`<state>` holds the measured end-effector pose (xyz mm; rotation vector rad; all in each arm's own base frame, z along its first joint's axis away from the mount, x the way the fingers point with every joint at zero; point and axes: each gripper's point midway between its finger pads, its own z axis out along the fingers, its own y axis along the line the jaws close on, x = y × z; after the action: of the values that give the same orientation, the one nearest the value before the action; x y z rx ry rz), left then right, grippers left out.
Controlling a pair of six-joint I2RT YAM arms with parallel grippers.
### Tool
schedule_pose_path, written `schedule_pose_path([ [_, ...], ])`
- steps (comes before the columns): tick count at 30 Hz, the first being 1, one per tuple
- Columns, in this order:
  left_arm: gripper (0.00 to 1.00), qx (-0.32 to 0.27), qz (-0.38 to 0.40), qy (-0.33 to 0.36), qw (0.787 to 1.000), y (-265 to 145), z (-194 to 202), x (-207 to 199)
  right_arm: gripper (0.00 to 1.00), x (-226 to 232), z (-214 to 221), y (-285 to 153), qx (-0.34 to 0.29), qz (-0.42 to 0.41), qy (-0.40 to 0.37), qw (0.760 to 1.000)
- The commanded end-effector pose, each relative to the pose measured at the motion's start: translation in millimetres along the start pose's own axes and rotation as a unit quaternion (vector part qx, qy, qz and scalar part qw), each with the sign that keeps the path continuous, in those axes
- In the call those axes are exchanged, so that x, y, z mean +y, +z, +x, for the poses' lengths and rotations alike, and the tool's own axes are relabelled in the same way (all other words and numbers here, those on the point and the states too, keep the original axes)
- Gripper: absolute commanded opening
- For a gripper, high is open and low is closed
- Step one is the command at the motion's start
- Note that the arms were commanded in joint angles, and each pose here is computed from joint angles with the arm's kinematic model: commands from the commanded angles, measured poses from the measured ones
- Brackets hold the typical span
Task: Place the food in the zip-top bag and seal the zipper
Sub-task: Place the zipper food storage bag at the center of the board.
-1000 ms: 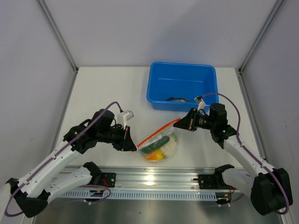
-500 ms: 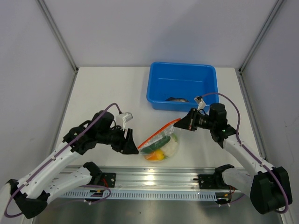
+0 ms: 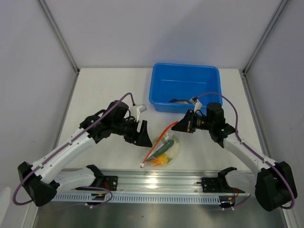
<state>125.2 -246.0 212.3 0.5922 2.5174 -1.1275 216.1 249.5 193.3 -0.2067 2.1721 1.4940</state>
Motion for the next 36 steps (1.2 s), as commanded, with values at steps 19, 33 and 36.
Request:
schedule_pose_path([
  [19, 0.44, 0.043, 0.003, 0.0, 0.999, 42, -15, -12, 0.0, 33, -17, 10, -0.001, -0.032, -0.036, 0.999],
  [33, 0.01, -0.032, -0.09, -0.036, 0.995, -2, -30, 35, 0.84, 24, -15, 12, 0.028, 0.002, -0.037, 0.999],
  [36, 0.01, -0.054, -0.115, -0.063, 0.99, -18, -34, 59, 0.94, 22, -16, 10, 0.027, 0.016, -0.045, 0.998],
])
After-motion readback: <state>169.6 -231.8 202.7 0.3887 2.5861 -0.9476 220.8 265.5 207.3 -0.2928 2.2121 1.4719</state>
